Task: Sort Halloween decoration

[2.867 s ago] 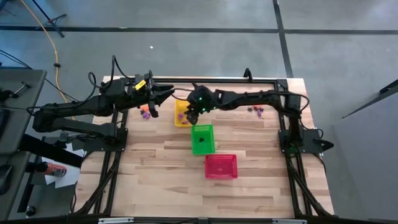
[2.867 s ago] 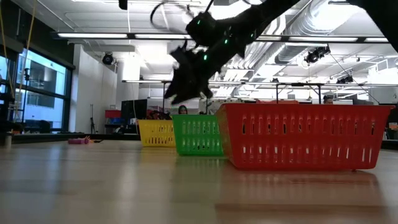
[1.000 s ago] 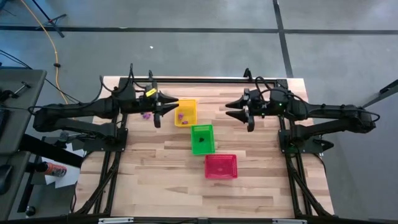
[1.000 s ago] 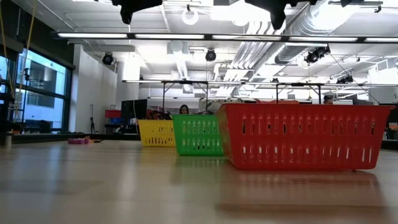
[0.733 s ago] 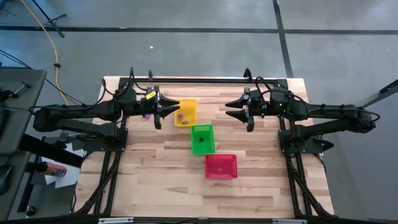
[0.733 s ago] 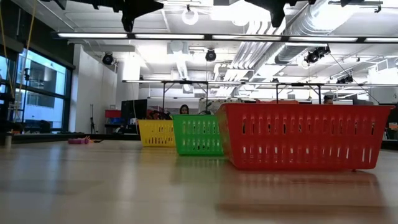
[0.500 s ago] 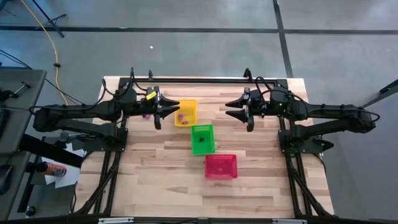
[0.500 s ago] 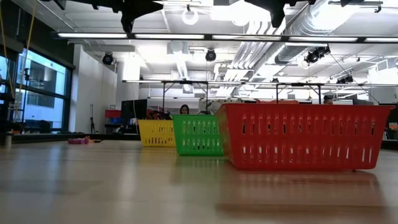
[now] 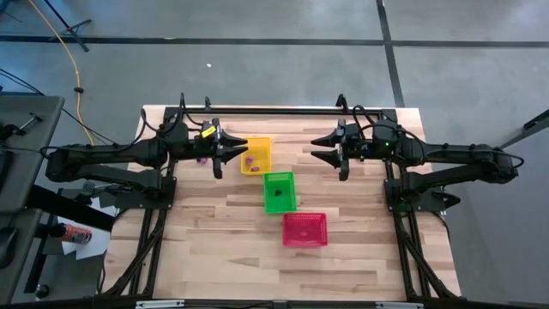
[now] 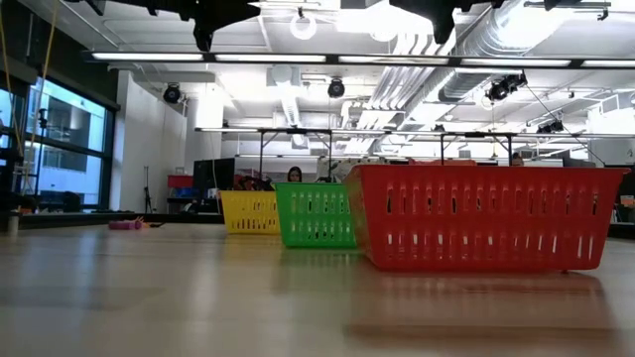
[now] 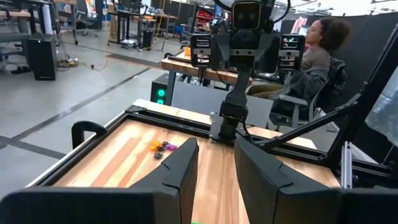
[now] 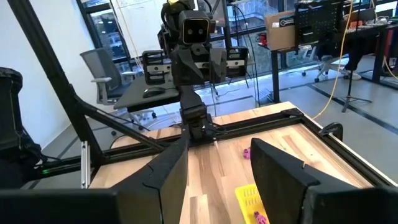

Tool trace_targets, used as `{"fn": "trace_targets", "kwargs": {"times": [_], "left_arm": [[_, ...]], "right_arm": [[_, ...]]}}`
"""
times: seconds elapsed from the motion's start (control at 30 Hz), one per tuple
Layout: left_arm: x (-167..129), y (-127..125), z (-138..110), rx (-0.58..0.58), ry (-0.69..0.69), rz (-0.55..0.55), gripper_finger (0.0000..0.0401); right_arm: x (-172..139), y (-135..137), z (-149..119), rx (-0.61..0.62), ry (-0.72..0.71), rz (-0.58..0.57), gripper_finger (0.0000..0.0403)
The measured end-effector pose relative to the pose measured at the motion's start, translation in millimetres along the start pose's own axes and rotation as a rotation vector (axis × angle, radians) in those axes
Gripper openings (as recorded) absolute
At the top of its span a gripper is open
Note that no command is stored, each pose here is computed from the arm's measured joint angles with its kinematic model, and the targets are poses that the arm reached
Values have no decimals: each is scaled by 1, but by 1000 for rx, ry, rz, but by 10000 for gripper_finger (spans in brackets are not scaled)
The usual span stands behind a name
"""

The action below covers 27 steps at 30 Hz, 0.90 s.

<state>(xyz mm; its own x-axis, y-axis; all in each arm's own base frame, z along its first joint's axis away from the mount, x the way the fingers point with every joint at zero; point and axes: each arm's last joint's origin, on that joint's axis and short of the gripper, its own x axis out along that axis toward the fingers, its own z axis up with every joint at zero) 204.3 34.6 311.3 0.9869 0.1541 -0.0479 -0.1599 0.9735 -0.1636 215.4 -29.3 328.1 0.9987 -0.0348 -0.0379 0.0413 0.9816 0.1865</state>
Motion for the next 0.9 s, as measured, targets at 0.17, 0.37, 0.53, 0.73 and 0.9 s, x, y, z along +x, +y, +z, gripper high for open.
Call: {"fn": "trace_targets", "kwargs": {"times": [0.17, 0.37, 0.53, 0.73, 0.9], "left_arm": [[0, 0, 0, 0, 0, 0, 97], [0, 0, 0, 0, 1, 0, 97], [0, 0, 0, 0, 1, 0, 97], [0, 0, 0, 0, 1, 0, 97], [0, 0, 0, 1, 1, 0, 97]], "right_arm": [[0, 0, 0, 1, 0, 1, 169], [0, 0, 0, 2, 0, 1, 169], [0, 0, 0, 2, 0, 1, 169], [0, 0, 0, 76, 2, 5, 169], [0, 0, 0, 107, 2, 5, 169]]}}
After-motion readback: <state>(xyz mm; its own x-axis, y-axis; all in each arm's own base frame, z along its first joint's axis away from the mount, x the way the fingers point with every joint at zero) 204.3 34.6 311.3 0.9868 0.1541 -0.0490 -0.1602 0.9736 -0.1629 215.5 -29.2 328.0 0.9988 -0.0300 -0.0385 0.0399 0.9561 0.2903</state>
